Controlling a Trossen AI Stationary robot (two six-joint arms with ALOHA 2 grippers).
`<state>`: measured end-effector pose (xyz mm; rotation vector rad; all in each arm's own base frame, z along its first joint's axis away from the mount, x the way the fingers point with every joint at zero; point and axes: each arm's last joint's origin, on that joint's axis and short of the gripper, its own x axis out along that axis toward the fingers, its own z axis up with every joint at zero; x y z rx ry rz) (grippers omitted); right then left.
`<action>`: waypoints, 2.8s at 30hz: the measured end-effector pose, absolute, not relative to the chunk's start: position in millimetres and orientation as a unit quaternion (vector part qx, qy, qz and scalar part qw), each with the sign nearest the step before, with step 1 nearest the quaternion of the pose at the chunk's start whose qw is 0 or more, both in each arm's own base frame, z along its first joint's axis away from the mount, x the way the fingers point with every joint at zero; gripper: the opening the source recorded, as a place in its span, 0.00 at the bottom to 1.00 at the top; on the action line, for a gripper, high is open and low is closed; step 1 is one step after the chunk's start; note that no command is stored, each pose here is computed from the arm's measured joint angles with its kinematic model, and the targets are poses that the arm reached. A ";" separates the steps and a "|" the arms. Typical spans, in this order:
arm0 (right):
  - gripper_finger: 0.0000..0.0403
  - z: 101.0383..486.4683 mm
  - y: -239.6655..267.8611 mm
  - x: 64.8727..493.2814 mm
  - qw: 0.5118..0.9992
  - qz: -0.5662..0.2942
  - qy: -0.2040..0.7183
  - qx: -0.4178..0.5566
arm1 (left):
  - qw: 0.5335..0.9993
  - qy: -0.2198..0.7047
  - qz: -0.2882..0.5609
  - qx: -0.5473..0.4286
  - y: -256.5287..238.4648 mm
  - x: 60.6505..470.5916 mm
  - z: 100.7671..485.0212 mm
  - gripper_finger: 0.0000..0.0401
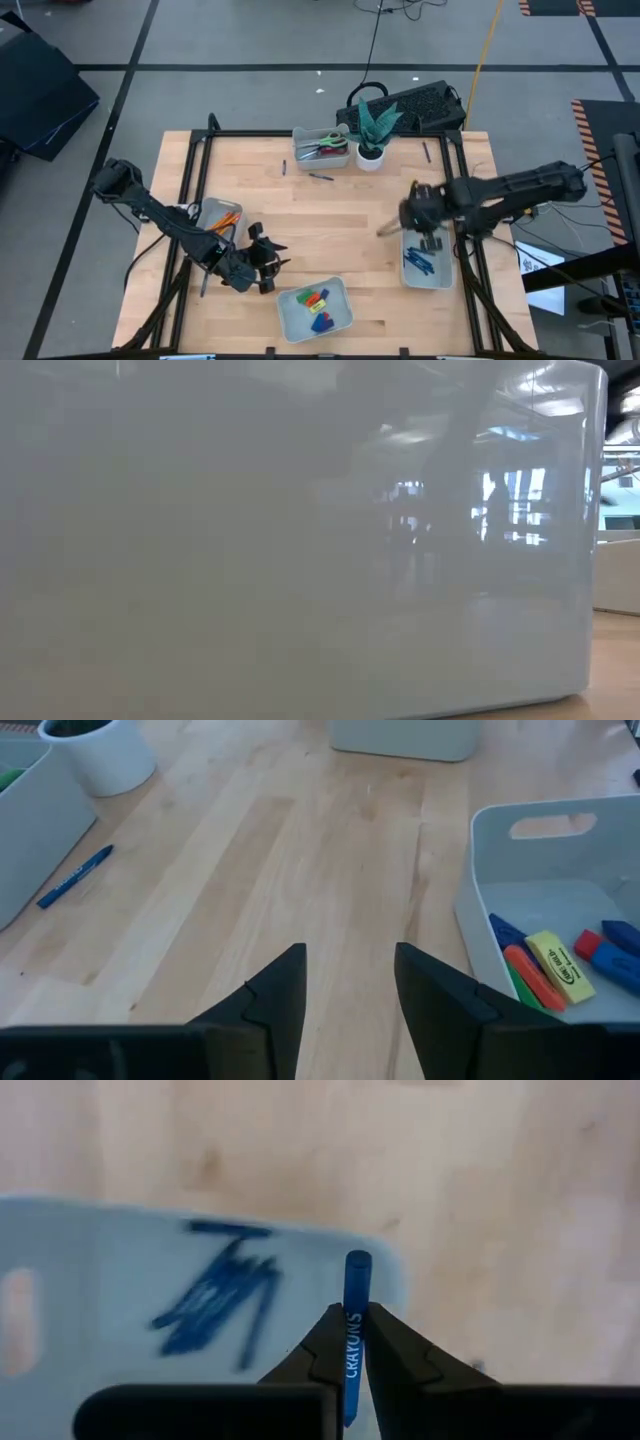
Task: Sort crayons/erasers/pens/pencils in bins
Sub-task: Put the blue crayon into the middle right gray bin
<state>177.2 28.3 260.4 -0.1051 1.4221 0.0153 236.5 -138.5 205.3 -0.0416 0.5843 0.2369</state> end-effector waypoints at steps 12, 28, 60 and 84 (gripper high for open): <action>0.05 207.8 82.5 162.6 0.760 0.015 0.648 0.047 | 0.951 0.286 0.117 -0.022 -138.6 236.6 205.5 0.39; 0.37 212.6 76.4 188.4 0.712 0.004 0.701 0.050 | 0.951 0.286 0.117 -0.022 -138.5 236.6 205.5 0.39; 0.41 153.9 -111.4 158.8 0.570 -0.091 0.812 0.087 | 0.946 0.178 -0.066 -0.264 -155.6 231.6 259.8 0.39; 0.06 115.2 -101.6 143.0 0.600 -0.021 0.800 -0.002 | 0.951 0.069 -0.114 -0.279 -155.7 232.6 287.0 0.39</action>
